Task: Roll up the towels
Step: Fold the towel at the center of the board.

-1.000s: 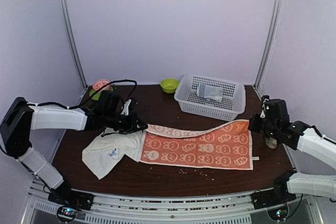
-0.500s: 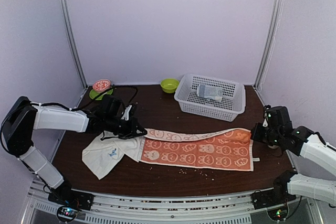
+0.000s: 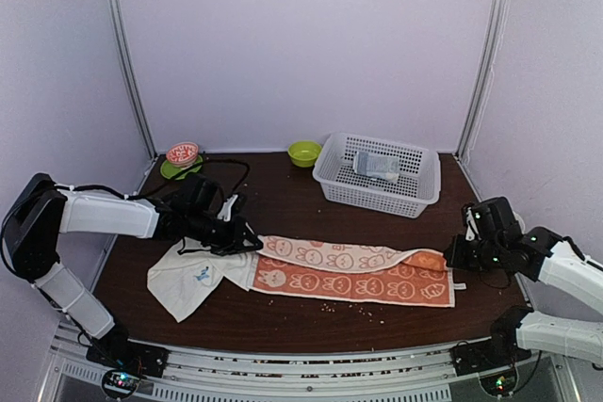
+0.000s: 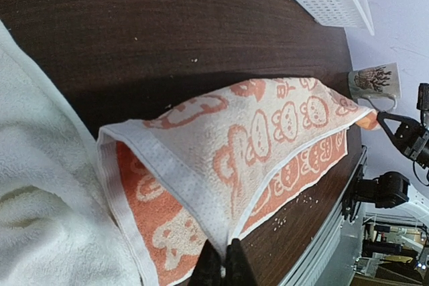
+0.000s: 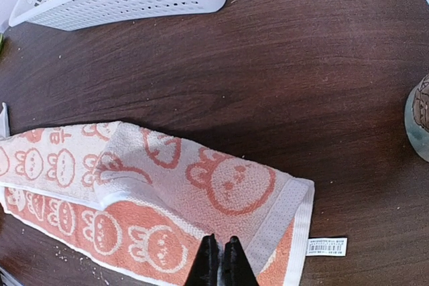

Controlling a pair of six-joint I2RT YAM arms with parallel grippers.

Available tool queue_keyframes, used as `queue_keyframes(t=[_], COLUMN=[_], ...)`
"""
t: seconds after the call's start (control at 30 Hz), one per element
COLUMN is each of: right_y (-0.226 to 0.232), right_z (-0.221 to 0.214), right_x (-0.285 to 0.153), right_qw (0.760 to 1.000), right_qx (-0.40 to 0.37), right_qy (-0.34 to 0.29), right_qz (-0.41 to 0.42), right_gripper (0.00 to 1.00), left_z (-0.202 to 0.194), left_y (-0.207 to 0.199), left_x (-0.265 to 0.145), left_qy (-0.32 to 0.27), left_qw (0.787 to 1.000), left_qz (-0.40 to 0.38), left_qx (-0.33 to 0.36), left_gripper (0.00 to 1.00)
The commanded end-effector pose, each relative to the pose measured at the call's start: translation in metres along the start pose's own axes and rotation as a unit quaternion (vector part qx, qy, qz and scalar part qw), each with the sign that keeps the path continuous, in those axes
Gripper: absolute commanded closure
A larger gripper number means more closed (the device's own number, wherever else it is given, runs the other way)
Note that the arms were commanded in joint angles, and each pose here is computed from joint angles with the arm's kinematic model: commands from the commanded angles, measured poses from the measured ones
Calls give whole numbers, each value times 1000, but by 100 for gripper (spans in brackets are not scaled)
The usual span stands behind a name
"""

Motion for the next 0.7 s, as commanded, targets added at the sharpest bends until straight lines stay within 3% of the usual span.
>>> queue_keyframes(t=[0.0,0.23,0.67], right_y=[-2,-8,-25], right_z=[-3,9,11], right_x=[-6,-26,-39], right_qw=[1000,997,992], right_qx=[16,38,87], right_qy=[-8,-60,-87], right_qz=[0,0,-38], right_gripper=[100,100,100], left_z=[-6,-7,-18], left_y=[0,-5,3], left_x=[-5,-12,-12], left_qy=[10,6,25], left_qw=[1000,1000,1000], left_qz=[-6,-13,1], left_qx=[11,14,14], left_gripper=[100,100,100])
Point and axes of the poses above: each gripper's point midway between its finger pads, its own x axis out along the fingers, its own y axis along the line the jaws close on, z = x × y, the point moved 2 cm from there along -x, back along the fingers, and after that the axes turned 2 degrees about x, right-handed, at the moved point
